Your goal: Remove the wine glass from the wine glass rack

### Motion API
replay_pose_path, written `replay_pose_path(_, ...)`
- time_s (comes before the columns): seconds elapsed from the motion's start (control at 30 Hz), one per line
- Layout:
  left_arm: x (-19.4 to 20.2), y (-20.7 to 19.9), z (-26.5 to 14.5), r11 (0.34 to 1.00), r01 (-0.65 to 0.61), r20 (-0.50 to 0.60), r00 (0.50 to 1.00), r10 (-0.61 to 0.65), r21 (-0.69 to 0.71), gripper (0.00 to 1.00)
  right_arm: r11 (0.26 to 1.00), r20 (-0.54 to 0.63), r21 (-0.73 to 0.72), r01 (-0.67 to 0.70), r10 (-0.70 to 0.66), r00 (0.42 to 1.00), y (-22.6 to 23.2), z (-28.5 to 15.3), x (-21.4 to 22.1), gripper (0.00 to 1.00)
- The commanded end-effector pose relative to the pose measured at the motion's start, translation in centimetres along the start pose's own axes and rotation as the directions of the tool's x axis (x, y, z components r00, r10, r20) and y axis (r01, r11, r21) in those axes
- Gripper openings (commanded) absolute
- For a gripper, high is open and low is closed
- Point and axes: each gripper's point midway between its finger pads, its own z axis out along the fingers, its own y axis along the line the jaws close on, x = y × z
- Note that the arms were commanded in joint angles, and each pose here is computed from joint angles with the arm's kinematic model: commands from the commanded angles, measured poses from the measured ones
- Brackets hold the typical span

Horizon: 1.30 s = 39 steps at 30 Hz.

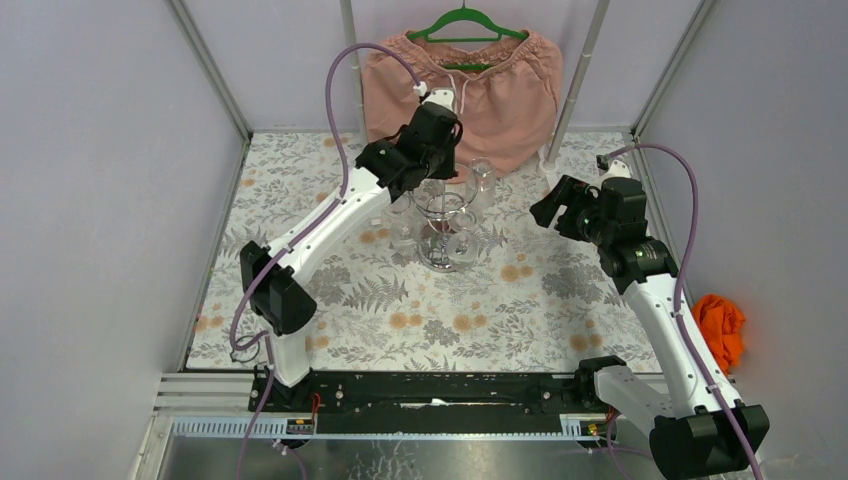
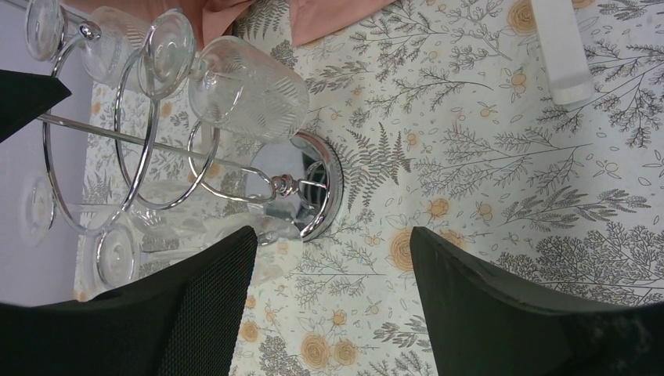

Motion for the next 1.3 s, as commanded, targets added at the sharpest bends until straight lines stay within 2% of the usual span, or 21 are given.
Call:
replay_pose_path(0.0,-2.8,-1.8,-2.1,0.993,0.084,0.107,0.990,-0.093,0.087,0.00,0.999,0.024,-0.053,-0.005,0.006,1.000,1.4,-0.4,-0.8,0.80)
replay_pose_path(0.17,-1.3,-0.9,-2.3,0.994,0.097,0.079,0.992,-0.101,0.055,0.01,0.998,0.027,-0.063,-0.013,0.014,1.000,1.6,-0.6,-0.8,0.80)
replay_pose_path(0.33,-0.2,-0.2,-2.7,0.995,0.091,0.064,0.994,-0.093,0.035,0.09,0.996,0.021,-0.084,-0.027,0.029,0.999,2.0,-0.6,-0.7,0.80)
replay_pose_path(0.43,-0.1,0.0,-2.7,0.997,0.078,0.062,0.995,-0.080,0.025,0.18,0.994,0.007,-0.098,-0.038,0.039,0.999,2.2,-0.5,-0.4,0.80)
replay_pose_path(0.77,-0.9,-0.3,-1.9,0.999,0.040,0.075,0.996,-0.041,0.022,0.27,0.994,0.005,-0.099,-0.042,0.043,0.999,2.2,-0.5,-0.2,0.80)
replay_pose_path(1.03,-0.4,-0.6,-0.9,0.999,0.027,0.059,0.998,-0.029,0.029,0.43,0.994,-0.003,-0.099,-0.043,0.043,0.999,2.1,-0.4,0.0,0.81)
replay_pose_path(1.27,-1.1,0.2,-2.2,1.000,0.029,0.086,0.996,-0.029,-0.003,0.51,0.992,-0.006,-0.114,-0.045,0.044,0.999,2.4,-0.2,-0.1,0.84)
